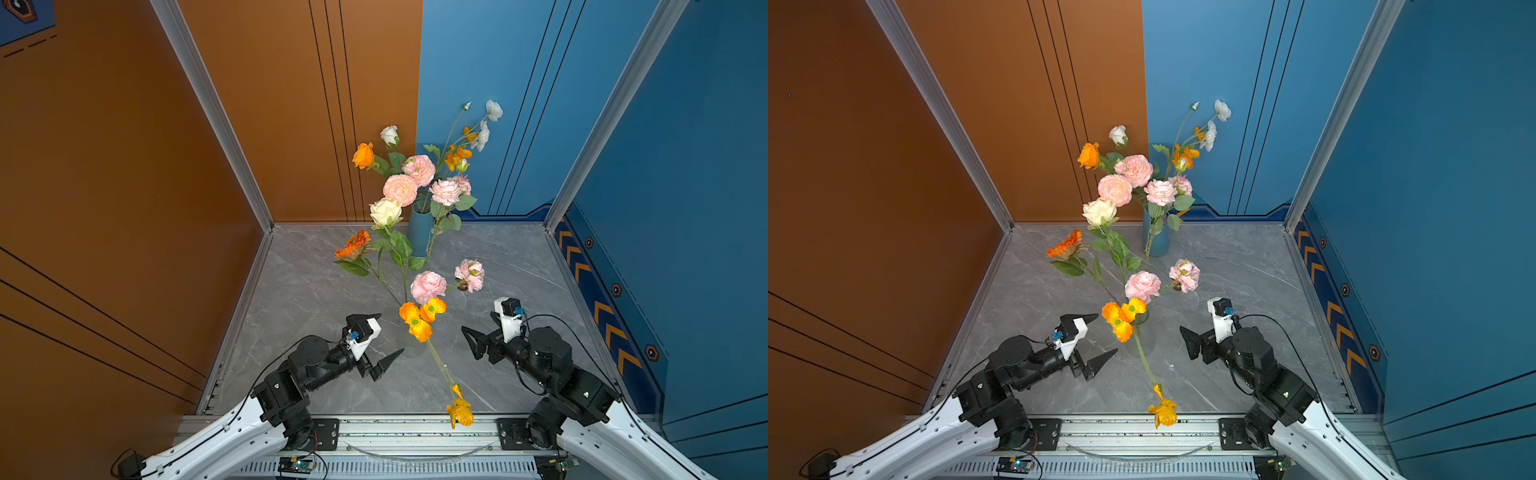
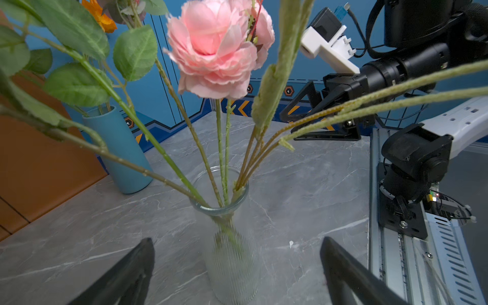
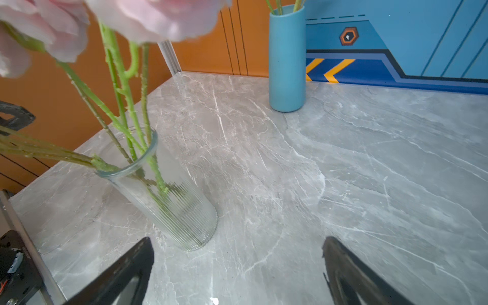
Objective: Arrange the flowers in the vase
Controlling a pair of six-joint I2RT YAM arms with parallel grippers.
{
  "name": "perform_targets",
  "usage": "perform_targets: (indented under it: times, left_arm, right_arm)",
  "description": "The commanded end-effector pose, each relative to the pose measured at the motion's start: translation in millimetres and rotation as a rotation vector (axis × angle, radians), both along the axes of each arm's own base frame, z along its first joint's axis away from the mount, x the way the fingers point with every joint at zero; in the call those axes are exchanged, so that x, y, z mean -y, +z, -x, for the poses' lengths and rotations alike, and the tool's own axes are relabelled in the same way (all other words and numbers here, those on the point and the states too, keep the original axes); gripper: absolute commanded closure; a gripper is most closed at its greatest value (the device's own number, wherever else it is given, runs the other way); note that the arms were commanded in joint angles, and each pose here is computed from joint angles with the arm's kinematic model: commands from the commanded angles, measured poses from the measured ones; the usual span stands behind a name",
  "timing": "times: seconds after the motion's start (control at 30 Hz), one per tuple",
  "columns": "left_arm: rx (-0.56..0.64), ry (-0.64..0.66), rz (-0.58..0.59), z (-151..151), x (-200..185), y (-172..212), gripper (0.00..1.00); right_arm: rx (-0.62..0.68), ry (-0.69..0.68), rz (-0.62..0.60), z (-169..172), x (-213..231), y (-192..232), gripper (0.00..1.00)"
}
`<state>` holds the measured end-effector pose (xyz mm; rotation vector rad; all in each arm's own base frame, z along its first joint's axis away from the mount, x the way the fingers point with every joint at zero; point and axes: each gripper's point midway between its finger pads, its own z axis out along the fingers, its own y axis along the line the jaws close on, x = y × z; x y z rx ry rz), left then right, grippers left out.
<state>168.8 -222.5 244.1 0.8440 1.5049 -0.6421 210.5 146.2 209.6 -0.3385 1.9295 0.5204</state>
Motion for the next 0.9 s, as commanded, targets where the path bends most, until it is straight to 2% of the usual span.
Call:
perform_targets:
  times: [0.0, 0.07, 0.17, 0.23, 0.4, 0.53, 0.67, 0.73, 0.87]
  left_arm:
    - [-0.031, 0.191, 0.002, -17.5, -28.0, -13.9, 0.02]
    - [-0.022, 0.391, 0.003, -34.8, -59.6, -15.9, 0.02]
    - [0.024, 0.858, -0.021, -59.2, -138.7, -16.9, 0.02]
    - [0.051, 1.085, -0.055, -64.3, -178.8, -21.5, 0.02]
    - [-0.003, 1.37, -0.068, -80.7, -232.8, -51.8, 0.02]
    - [-0.007, 1.526, -0.096, -91.8, -269.7, -69.4, 0.02]
    - [-0.062, 1.573, -0.025, -109.6, -304.7, -104.5, 0.02]
    - [-0.105, 1.498, -0.062, -127.4, -300.2, -109.9, 0.02]
    - [-0.117, 1.421, -0.005, -158.1, -300.3, -114.1, 0.02]
  right_arm:
    - [-0.085, -0.086, 0.035, 1.3, 21.8, -23.5, 0.0]
    - [-0.111, -0.143, 0.053, -2.0, 34.3, -30.2, 0.0]
    - [-0.159, -0.27, 0.089, -12.1, 61.4, -39.4, 0.0]
    - [-0.195, -0.328, 0.092, -21.5, 76.4, -43.8, 0.0]
    - [-0.301, -0.518, 0.012, -46.6, 127.0, -55.1, 0.0]
    - [-0.256, -0.699, -0.082, -63.6, 178.2, -55.5, 0.0]
    - [-0.13, -0.868, 0.026, -66.7, 222.3, -63.5, 0.0]
    - [-0.067, -0.898, 0.039, -68.9, 229.4, -65.9, 0.0]
    - [0.051, -0.925, 0.047, -72.0, 235.1, -80.9, 0.0]
